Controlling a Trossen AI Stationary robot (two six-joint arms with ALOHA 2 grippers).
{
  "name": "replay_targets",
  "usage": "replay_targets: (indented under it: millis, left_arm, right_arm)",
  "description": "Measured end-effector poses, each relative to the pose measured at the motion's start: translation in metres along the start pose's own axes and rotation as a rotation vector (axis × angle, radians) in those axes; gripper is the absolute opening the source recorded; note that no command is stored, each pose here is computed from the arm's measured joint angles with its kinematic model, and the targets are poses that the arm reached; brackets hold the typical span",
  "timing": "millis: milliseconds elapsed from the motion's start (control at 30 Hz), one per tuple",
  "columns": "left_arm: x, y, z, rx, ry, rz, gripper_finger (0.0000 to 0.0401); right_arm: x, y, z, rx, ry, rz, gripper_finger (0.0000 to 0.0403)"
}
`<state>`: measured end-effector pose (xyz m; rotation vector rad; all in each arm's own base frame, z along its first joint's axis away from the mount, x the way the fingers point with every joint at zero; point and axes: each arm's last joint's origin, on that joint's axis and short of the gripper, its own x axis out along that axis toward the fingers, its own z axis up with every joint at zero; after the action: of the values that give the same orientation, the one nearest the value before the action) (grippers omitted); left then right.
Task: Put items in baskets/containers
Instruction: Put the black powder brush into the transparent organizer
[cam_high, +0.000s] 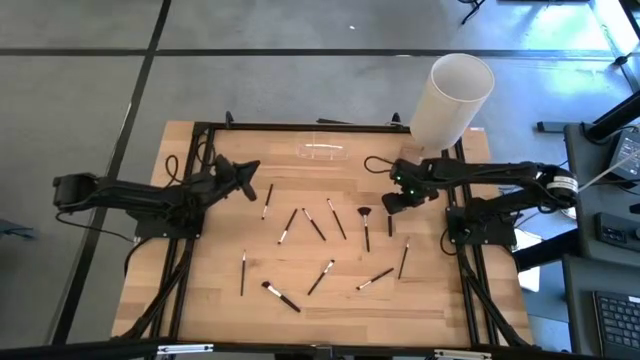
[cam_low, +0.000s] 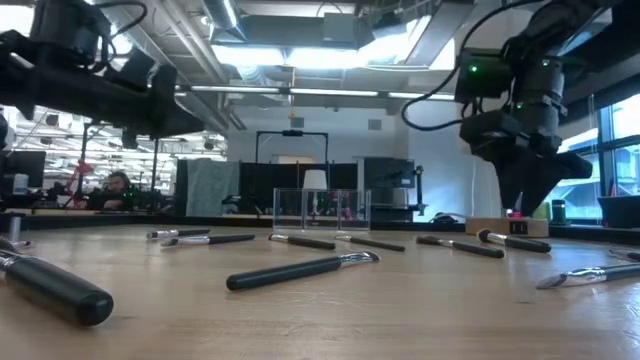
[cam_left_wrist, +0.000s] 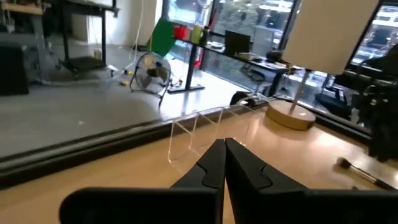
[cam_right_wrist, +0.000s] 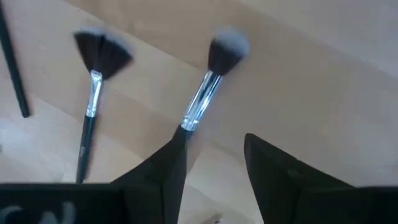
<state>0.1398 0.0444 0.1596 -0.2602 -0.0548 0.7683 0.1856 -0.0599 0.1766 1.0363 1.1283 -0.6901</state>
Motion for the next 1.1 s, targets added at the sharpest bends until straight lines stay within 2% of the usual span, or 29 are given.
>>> replay_targets:
  millis: [200, 400, 567, 900, 1100]
  left_arm:
    - [0.009, 0.005, -0.012, -0.033, 0.068, 0.069, 0.0005]
    - [0.014, 0.011, -0.017, -0.009, 0.074, 0.177, 0.0004]
    - [0.018, 0.01, -0.015, -0.039, 0.046, 0.145, 0.0003]
    - [0.02, 0.009, -0.026, -0.006, 0.112, 0.127, 0.0002]
    - [0.021, 0.01, -0.028, 0.004, 0.127, 0.134, 0.0006]
  right_arm:
    - [0.011, 0.012, -0.001, 0.025, 0.0, 0.008, 0.0161]
    - [0.02, 0.014, -0.005, 0.045, -0.012, -0.055, 0.0161]
    - [0.029, 0.017, -0.002, 0.055, -0.02, -0.066, 0.0161]
    - [0.05, 0.02, -0.006, 0.005, 0.013, -0.159, 0.0159]
    - [0.055, 0.017, -0.008, -0.029, 0.049, -0.205, 0.0111]
